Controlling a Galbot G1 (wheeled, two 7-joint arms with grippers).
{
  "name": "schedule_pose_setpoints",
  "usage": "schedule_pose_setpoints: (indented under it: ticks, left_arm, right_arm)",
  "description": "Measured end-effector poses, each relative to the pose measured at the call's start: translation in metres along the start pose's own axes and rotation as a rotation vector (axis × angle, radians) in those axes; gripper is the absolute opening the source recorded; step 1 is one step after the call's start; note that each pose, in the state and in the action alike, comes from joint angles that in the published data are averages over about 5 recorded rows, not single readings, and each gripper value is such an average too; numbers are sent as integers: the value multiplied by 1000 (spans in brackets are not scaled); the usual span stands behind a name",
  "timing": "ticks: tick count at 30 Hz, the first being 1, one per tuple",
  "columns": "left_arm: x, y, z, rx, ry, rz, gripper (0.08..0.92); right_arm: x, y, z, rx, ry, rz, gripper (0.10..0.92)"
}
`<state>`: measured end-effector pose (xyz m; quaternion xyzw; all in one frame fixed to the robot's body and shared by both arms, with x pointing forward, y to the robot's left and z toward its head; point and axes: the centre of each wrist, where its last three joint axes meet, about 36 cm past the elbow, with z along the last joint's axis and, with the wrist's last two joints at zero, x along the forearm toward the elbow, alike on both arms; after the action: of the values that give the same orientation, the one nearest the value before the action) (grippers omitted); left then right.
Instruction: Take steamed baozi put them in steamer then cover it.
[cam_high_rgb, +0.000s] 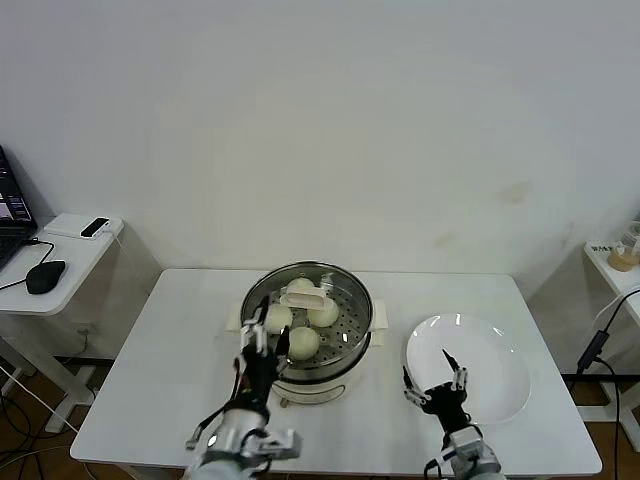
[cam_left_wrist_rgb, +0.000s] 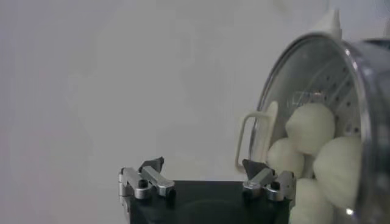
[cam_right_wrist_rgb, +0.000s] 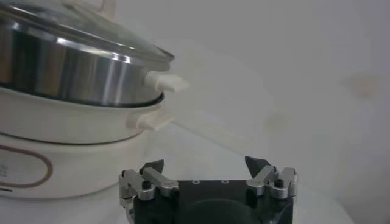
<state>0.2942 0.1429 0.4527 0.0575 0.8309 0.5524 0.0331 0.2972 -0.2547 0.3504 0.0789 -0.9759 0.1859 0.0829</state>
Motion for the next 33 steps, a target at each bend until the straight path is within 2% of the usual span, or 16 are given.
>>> schedule_pose_setpoints:
  ticks: [6,13,17,27,33]
  left_arm:
    - [24,1,31,343,22,-19,823]
    - [46,-10,62,738,86,-53,823]
    - [55,-18,78,910,120,-90,823]
    - [74,-31,95,1097,193,-168,823]
    - [85,-39,103,1141,225,-183,823]
  right_arm:
    - [7,-12,5,-13,-9,-4,823]
    - [15,-24,12,-35,-15,-11,823]
    - [20,-32,17,-55,-22,-19,823]
    - [32,-40,24,-98,-42,-20,823]
    - [37,-38,20,-107,-56,-24,823]
